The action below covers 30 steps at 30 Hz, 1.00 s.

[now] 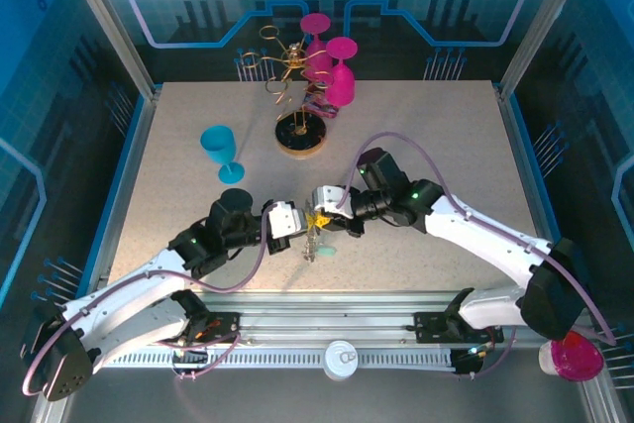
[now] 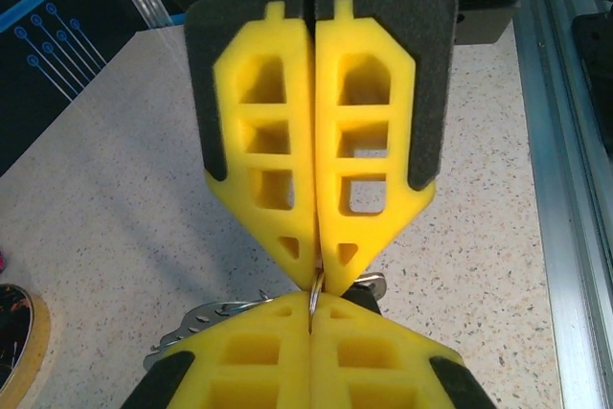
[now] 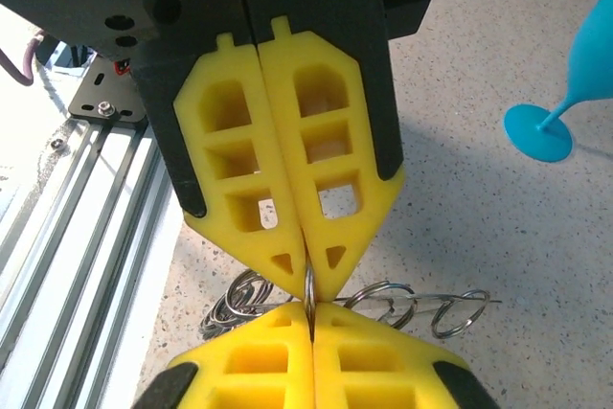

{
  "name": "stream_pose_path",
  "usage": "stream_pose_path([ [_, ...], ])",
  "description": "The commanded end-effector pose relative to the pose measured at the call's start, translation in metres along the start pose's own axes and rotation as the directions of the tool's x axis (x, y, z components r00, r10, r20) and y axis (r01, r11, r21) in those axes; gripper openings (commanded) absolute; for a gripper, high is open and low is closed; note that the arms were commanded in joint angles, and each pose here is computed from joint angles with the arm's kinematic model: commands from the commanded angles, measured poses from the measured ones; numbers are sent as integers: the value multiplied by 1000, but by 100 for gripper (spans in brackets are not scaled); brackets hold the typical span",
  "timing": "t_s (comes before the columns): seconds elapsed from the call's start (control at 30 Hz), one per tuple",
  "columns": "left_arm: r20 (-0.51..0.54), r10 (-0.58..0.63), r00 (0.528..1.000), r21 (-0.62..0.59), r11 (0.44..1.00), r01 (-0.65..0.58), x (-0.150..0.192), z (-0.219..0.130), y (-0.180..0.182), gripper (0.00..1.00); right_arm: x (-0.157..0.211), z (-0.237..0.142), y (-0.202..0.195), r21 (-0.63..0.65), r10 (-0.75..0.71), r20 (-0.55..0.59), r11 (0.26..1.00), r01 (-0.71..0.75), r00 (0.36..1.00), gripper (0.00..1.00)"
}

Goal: Put the keys on the keyring

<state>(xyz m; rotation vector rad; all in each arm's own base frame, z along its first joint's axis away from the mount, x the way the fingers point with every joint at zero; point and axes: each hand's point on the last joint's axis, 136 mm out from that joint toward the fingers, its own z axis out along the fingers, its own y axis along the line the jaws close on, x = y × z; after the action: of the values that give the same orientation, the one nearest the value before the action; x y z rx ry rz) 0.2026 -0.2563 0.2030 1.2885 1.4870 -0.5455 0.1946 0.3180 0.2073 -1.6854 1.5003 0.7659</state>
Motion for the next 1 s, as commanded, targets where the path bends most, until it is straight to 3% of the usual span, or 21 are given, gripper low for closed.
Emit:
stream_pose_path([
  [0.0, 31, 21, 999, -13, 1000, -20, -8, -2, 2, 0, -35, -25, -6, 54, -6, 175, 999, -4, 985, 26],
  [0.13, 101, 26, 995, -20, 1000, -24, -17, -4, 1, 0, -17, -32, -12, 136, 18, 267, 989, -56, 964, 33],
  [0.47, 129, 39, 991, -13, 999, -38, -16, -4, -3, 0, 6, -1, -2, 65, 109, 241, 990, -128, 964, 35],
  [0.6, 137, 38, 990, -9, 999, -37, -16, -4, -5, 0, 6, 1, -1, 50, 118, 240, 990, -134, 964, 27],
  [0.83, 153, 35, 988, -12, 999, -34, -19, -6, -5, 0, 6, -1, 3, 29, 117, 220, 992, -126, 968, 0],
  [0.97, 199, 41, 979, -9, 999, -40, -29, -10, -6, 0, 14, -1, 1, 41, 131, 188, 989, -141, 973, 0],
])
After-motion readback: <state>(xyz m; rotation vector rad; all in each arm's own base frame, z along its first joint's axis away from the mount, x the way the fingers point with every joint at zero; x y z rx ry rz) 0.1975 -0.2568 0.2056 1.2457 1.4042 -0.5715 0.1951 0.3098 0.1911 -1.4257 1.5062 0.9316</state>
